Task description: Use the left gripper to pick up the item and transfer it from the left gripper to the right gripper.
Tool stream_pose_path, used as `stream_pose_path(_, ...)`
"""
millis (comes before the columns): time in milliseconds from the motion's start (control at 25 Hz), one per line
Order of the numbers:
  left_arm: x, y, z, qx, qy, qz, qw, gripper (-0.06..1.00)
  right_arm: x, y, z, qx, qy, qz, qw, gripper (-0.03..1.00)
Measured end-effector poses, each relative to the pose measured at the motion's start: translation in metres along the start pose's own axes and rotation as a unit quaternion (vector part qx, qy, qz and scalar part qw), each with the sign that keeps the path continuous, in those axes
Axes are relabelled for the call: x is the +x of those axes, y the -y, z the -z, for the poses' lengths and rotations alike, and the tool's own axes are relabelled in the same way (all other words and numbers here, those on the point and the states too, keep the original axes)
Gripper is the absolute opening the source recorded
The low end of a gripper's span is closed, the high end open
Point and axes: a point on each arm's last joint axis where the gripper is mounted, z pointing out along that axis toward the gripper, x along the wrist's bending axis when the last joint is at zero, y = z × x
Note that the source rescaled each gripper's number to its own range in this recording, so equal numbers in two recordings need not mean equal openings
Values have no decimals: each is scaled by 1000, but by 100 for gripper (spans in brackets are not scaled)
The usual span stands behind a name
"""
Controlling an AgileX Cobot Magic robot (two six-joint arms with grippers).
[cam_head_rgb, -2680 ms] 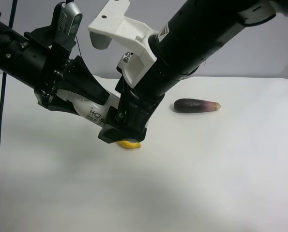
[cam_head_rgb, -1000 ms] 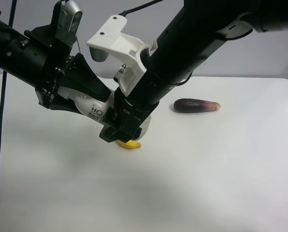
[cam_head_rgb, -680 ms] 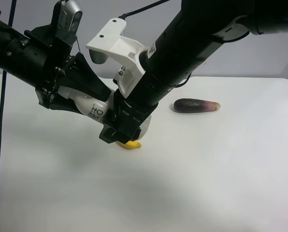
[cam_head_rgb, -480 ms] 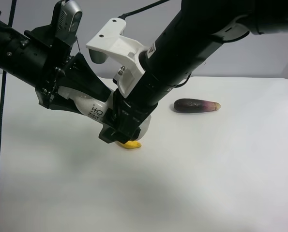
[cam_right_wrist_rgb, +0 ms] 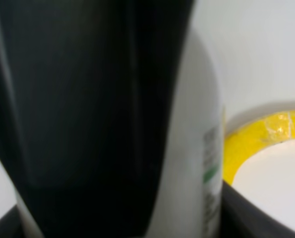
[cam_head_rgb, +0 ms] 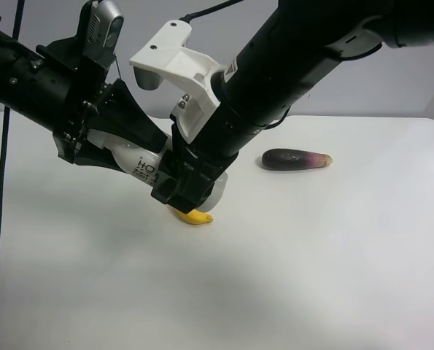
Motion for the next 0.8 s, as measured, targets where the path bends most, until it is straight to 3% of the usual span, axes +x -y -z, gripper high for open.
stream_pose_path(600,0,0,0,0,0,0,1000,4,0,0,0,0,0,0,1000,0)
stream_pose_path(640,0,0,0,0,0,-1,1000,9,0,0,0,0,0,0,1000,0)
stream_pose_path(760,-2,0,0,0,4,-1,1000,64,0,0,0,1,-1,-1,1000,0)
stream_pose_path(800,-1,0,0,0,2,-2,1000,73,0,0,0,1,-2,-1,1000,0)
